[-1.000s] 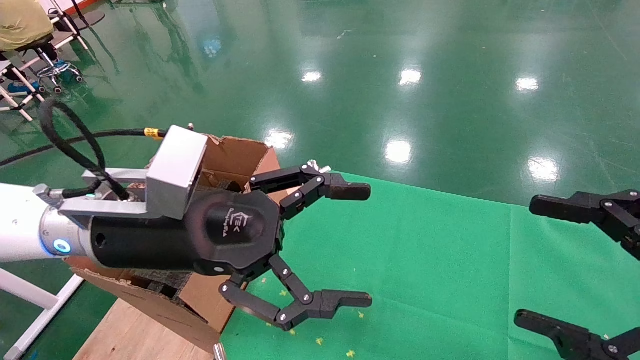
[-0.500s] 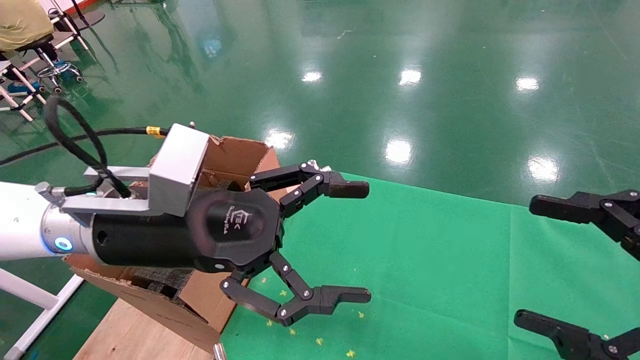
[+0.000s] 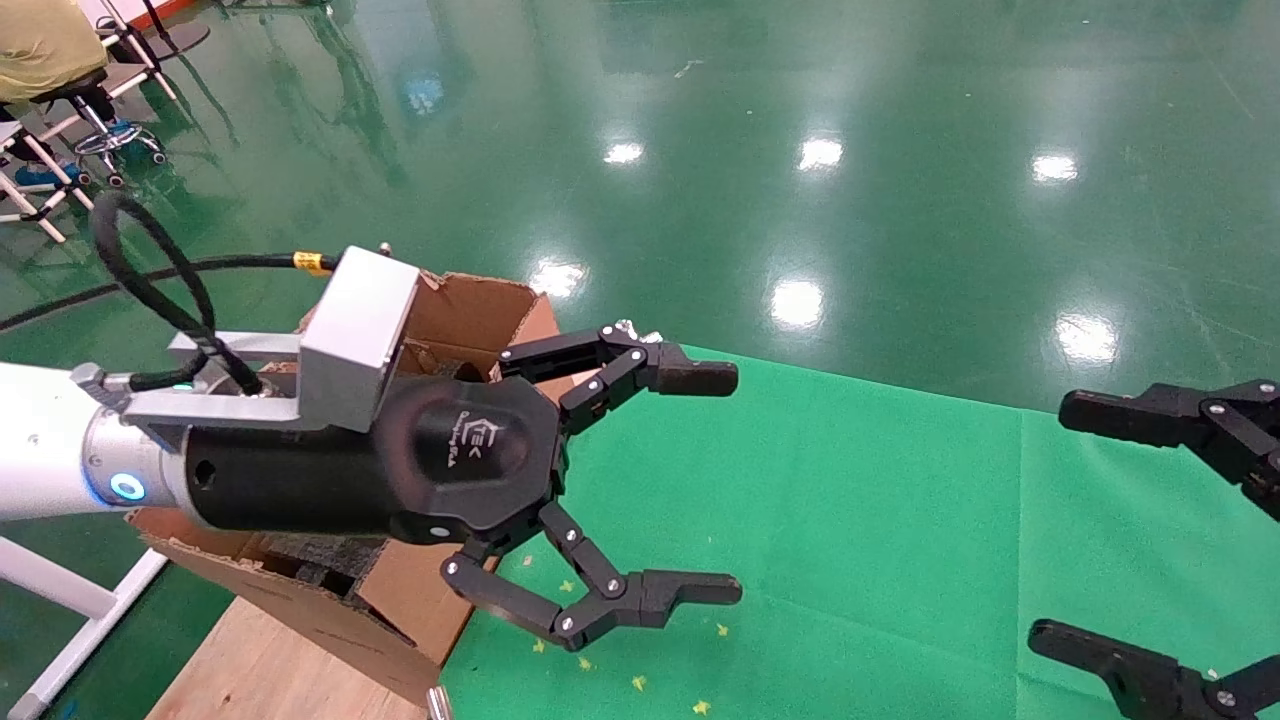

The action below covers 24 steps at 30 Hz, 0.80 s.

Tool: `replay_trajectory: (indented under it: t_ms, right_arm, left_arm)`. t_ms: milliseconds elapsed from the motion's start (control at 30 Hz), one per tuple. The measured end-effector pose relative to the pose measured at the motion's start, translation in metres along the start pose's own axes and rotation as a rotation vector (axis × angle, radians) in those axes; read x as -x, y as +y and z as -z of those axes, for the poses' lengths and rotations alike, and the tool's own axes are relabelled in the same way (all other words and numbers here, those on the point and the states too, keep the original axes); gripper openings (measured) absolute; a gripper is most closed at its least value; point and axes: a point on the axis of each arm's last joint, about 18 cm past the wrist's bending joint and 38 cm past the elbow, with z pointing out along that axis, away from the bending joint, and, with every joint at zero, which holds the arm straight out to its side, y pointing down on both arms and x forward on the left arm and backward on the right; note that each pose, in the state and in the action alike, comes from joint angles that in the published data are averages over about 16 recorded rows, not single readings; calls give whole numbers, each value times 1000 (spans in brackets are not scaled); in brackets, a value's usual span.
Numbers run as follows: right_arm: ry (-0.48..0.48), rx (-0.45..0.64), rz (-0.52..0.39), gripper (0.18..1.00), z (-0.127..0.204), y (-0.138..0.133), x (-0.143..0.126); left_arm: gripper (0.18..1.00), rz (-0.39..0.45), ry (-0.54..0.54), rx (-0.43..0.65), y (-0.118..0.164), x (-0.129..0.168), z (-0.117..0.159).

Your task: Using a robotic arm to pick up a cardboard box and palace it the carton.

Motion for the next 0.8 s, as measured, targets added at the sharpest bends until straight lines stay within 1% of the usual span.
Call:
replay_trajectory:
  t_ms: [800]
  right_arm:
    - [0, 0, 0, 1001, 0, 0, 0]
  left_arm:
    - [1001, 0, -1, 1, 0, 0, 0]
